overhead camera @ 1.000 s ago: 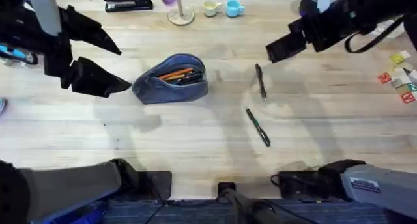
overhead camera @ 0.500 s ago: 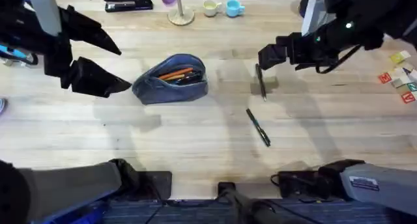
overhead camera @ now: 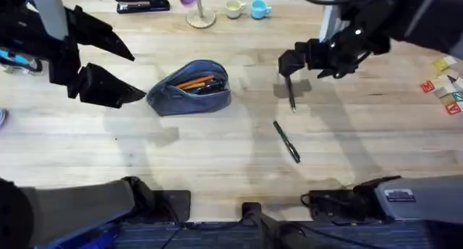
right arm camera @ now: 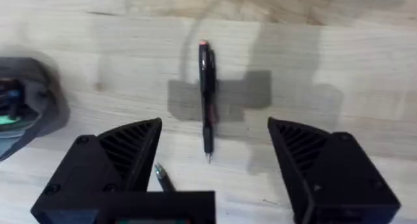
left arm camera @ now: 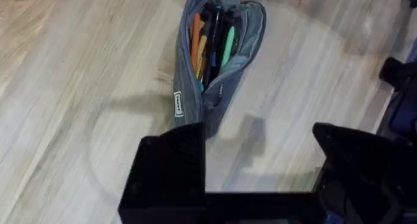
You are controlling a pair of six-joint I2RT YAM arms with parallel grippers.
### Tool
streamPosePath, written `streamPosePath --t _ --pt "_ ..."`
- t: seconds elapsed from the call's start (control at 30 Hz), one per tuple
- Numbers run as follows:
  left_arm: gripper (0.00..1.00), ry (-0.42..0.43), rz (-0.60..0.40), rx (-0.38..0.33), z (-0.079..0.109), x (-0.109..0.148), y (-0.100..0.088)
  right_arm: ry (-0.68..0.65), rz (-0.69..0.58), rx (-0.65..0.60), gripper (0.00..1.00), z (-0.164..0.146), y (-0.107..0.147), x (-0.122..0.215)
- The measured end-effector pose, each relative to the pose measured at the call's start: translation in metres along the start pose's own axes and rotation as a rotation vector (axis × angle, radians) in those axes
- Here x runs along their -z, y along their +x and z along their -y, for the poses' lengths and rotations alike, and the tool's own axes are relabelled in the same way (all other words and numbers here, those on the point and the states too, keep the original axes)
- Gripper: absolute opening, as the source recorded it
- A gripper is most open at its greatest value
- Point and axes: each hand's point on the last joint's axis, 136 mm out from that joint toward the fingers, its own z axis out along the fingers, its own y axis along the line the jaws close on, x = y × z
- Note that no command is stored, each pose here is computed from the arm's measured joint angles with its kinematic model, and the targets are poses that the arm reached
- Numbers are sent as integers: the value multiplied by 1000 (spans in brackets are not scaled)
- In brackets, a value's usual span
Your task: Unzip the bag, pick up the pens from the table one at a time and place them inside, then zip the bag closed.
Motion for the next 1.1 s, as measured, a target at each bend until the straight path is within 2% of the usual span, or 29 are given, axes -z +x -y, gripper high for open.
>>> streamPosePath --t 0.37,0.53,0.7,0.77,0.93,1.1 --pt "994 0 0 0 0 0 0 8 -38 -10 997 -6 -6 -49" --pt "994 1 0 1 0 0 0 13 -70 -12 997 -12 0 -66" --pt "994 1 0 1 0 0 0 30 -69 -5 988 -13 -1 -68" --pt "995 1 0 1 0 0 0 48 -68 0 914 -12 -1 -70" --pt "996 1 0 1 0 0 0 119 -60 10 504 -2 -2 -72" --pt "995 1 0 1 0 0 0 134 -45 46 112 -11 -3 -73"
